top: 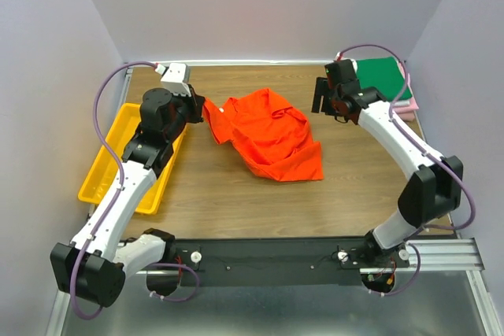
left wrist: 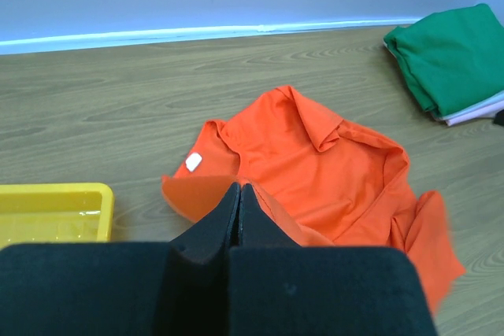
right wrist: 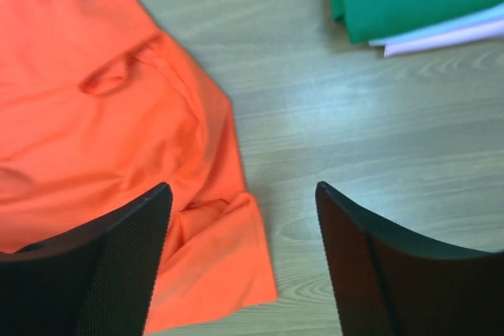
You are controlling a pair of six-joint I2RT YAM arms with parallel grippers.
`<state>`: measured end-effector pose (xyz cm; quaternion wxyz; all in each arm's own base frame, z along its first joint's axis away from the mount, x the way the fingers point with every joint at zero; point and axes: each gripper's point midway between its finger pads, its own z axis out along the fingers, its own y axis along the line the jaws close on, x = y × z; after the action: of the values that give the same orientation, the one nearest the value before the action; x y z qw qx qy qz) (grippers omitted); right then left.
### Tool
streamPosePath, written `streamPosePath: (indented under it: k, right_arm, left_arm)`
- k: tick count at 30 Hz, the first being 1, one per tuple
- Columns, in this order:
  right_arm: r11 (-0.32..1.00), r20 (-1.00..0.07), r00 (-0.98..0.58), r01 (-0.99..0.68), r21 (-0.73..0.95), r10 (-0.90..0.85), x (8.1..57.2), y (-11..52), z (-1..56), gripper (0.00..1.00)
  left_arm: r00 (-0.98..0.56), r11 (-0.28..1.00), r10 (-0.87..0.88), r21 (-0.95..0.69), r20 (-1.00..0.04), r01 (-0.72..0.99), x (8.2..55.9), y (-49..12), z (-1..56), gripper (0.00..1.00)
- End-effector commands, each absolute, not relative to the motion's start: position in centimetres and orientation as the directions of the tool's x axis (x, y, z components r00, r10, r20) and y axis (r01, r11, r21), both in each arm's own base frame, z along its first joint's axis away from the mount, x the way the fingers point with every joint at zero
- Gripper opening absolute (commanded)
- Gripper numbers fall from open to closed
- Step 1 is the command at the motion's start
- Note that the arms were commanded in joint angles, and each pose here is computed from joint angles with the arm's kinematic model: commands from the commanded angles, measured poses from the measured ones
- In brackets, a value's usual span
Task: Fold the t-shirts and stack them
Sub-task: Flatten the tshirt out
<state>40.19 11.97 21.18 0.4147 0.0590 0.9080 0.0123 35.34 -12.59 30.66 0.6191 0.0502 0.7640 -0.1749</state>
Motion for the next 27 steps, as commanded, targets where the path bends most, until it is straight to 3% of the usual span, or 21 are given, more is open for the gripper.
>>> streamPosePath:
  k: [1, 6, 7, 14, 27]
  right_arm:
    - [0.990, -0.740, -0.658, 0.120, 0.079, 0.139, 40.1, 11.9, 20.7, 0.85]
    - [0.984, -0.641, -0.753, 0.055, 0.167, 0.150, 36.0, 13.3, 14.8, 0.84]
    - [0.986, -0.584, -0.799, 0.065, 0.153, 0.143, 33.8, 12.7, 11.7, 0.80]
    - [0.961, -0.484, -0.854, 0.065, 0.269, 0.193, 27.0, 13.0, 6.2, 0.62]
    - [0.953, -0.445, -0.875, 0.053, 0.298, 0.188, 25.7, 13.5, 3.1, 0.57]
  left_arm:
    - [-0.254, 0.932, -0.126, -0.202, -0.959, 0.300, 35.4, -12.7, 29.5, 0.00]
    - [-0.283, 0.922, -0.117, -0.210, -0.952, 0.326, 35.4, -13.3, 28.7, 0.00]
    - [-0.286, 0.922, -0.116, -0.210, -0.951, 0.325, 35.5, -13.4, 28.5, 0.00]
    - [-0.301, 0.915, -0.114, -0.218, -0.947, 0.339, 35.6, -13.8, 28.0, 0.00]
    - [-0.313, 0.928, -0.108, -0.209, -0.944, 0.309, 36.0, -13.3, 27.4, 0.00]
